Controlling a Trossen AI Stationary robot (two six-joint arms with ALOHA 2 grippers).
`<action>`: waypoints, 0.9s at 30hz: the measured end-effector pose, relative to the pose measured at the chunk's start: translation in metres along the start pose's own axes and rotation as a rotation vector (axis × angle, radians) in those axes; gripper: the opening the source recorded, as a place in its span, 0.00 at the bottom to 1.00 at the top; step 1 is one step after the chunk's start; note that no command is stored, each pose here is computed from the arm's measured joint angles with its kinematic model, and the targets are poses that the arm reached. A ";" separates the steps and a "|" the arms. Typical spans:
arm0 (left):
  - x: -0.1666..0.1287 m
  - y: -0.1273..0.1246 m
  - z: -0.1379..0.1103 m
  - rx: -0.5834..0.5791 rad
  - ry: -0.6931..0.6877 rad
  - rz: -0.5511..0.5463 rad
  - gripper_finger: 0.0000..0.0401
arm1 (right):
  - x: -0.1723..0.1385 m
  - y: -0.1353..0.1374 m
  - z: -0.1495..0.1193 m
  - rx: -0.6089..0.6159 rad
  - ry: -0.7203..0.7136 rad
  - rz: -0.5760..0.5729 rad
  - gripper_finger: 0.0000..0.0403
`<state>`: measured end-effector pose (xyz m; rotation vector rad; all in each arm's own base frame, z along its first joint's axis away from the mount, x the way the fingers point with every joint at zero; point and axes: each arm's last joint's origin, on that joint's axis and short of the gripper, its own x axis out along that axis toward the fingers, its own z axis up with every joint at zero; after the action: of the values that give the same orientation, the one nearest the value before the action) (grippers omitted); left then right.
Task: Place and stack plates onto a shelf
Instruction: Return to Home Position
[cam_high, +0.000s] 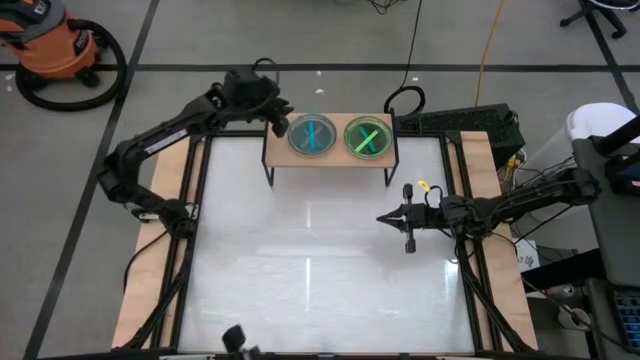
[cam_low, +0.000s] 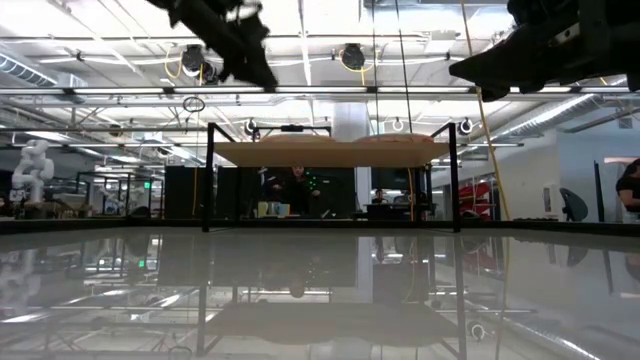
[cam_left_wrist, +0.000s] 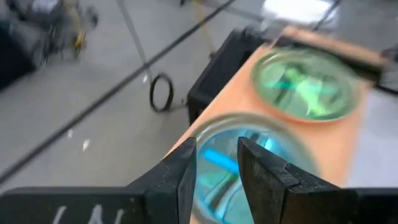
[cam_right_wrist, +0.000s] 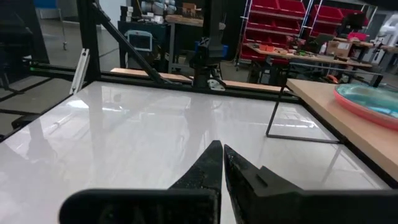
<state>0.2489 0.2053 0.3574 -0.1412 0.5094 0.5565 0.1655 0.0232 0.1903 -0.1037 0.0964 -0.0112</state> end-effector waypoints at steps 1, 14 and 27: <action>-0.009 -0.005 0.004 0.021 -0.025 -0.011 0.30 | -0.001 0.000 0.001 0.001 -0.002 0.001 0.00; -0.093 -0.065 -0.025 0.261 -0.236 -0.186 0.01 | -0.037 -0.007 0.008 0.046 -0.006 0.009 0.00; -0.126 -0.083 -0.151 0.268 -0.621 -0.419 0.01 | -0.060 -0.007 -0.003 0.006 -0.098 0.089 0.00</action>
<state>0.1380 0.0370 0.2885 0.1782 -0.0602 0.0993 0.1060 0.0166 0.1941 -0.0933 0.0029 0.0826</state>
